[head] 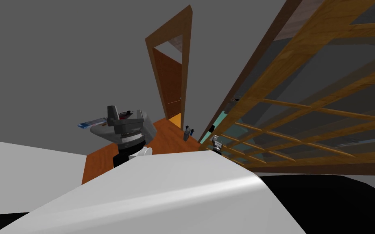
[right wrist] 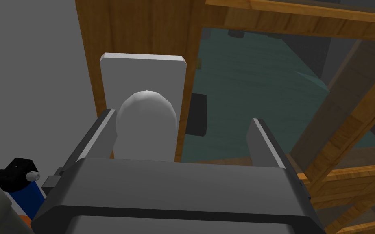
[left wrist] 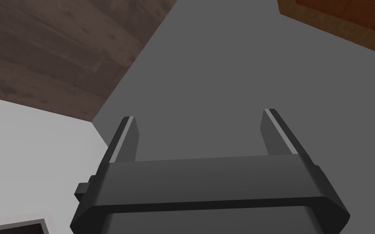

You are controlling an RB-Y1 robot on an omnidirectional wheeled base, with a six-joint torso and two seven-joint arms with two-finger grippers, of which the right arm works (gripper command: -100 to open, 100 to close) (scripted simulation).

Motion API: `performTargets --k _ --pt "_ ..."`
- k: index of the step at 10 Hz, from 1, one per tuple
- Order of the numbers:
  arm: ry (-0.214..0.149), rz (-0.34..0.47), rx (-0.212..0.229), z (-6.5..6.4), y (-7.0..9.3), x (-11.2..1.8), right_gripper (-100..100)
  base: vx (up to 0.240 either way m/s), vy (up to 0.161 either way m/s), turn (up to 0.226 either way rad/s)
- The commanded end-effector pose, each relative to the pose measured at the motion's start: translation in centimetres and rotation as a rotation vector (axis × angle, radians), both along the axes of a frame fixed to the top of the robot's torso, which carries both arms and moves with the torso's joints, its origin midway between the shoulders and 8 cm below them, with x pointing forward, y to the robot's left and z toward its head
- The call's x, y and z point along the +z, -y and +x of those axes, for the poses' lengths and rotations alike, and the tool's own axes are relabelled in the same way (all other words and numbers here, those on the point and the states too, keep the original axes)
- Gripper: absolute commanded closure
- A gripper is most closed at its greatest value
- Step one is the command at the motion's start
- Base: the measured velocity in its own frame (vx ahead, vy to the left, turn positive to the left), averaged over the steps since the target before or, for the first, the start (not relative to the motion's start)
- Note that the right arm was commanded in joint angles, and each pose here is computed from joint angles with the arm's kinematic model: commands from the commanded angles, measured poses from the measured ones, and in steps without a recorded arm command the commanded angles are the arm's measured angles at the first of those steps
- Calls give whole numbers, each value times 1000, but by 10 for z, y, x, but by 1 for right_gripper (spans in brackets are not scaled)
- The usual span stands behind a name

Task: Pull the door open

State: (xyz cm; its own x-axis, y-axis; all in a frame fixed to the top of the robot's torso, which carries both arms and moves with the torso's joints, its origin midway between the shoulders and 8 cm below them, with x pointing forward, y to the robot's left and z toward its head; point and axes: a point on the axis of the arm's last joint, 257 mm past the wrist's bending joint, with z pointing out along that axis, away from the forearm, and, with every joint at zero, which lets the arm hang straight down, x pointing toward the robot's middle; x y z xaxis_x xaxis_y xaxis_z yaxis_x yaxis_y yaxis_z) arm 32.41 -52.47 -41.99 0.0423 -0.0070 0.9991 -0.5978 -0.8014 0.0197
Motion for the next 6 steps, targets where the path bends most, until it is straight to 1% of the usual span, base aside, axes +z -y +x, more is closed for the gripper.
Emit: performTargets --k 1,2,3,4,6 --pt "6 -3 51 18 -5 6 100 -93 -20 239" --pt "25 -3 87 34 -16 13 100 -43 -66 259" --pt "10 7 74 26 -22 4 100 -4 -28 91" --pt "24 5 117 38 -32 9 100 -150 -4 98" --pt "28 3 150 43 -39 11 100 -232 -11 102"
